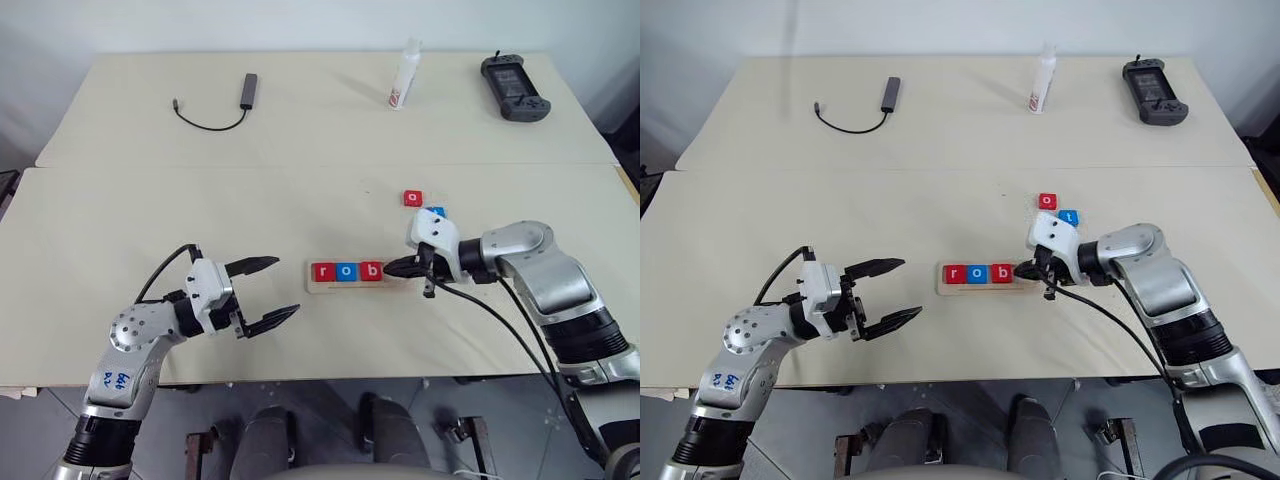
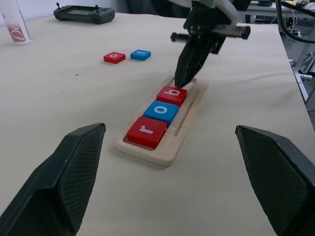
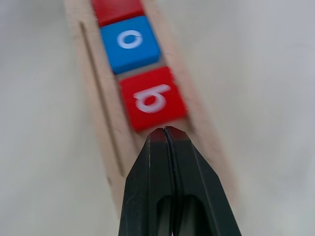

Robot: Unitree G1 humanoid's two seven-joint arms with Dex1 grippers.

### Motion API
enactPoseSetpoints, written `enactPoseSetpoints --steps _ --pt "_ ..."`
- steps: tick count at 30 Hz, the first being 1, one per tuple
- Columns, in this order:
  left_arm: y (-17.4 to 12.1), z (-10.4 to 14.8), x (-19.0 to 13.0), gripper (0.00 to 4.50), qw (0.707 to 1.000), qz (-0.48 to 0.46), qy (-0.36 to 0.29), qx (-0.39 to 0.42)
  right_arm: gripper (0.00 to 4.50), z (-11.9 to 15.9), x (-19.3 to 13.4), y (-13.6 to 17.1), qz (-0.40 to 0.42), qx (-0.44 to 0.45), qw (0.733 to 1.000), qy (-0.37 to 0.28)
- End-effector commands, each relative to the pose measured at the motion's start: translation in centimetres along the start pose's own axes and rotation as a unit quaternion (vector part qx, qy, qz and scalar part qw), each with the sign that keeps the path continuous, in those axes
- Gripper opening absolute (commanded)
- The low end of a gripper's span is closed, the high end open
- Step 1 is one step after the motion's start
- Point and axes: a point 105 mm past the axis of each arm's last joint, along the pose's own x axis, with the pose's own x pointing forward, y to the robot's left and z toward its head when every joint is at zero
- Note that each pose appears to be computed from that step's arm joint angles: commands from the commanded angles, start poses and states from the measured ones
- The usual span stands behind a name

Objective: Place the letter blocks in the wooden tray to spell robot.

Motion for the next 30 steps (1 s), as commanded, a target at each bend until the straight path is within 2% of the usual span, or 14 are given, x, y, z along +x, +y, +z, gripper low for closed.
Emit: enactPoseSetpoints --steps 1,7,11,14,17,19,21,25,26,30 --pt "0.0 0.8 0.1 4.50 1.000 -0.007 -0.004 0.019 0.01 1.3 0.3 0.2 0.002 -0.016 1.000 -0.021" --pt "0.3 0.8 -0.1 4.50 1.000 -0.007 -0.001 0.022 0.01 1.2 -0.3 -0.1 -0.014 -0.016 0.999 -0.024" --pt "0.2 0.7 -0.1 4.50 1.000 -0.008 -0.002 0.020 0.01 0.4 -3.1 -0.8 -0.060 -0.010 0.998 -0.033" --pt "0.4 0.4 -0.1 4.50 1.000 -0.012 -0.001 0.017 0.56 -0.5 -5.7 -1.1 -0.112 0.001 0.992 -0.056" --pt "0.7 0.3 0.0 4.50 1.000 -0.018 -0.002 0.017 1.53 -1.4 -8.2 -0.9 -0.164 0.009 0.982 -0.096" --pt "1.3 0.3 0.1 4.50 1.000 -0.021 -0.002 0.016 2.25 -3.4 -11.4 -0.3 -0.242 -0.015 0.961 -0.129" --pt "1.9 0.3 0.1 4.50 1.000 -0.024 -0.002 0.016 2.92 -5.2 -14.0 0.7 -0.300 0.002 0.940 -0.162" --pt "2.5 0.3 0.1 4.50 0.999 -0.031 -0.002 0.016 4.34 -7.8 -16.1 1.8 -0.364 0.039 0.916 -0.166" --pt "2.6 0.3 0.1 4.50 0.999 -0.034 -0.002 0.015 4.45 -8.6 -16.5 2.2 -0.382 0.046 0.908 -0.166" --pt "3.2 0.5 0.3 4.50 0.999 -0.036 -0.008 0.007 4.45 -10.6 -16.8 3.2 -0.414 0.072 0.892 -0.166"
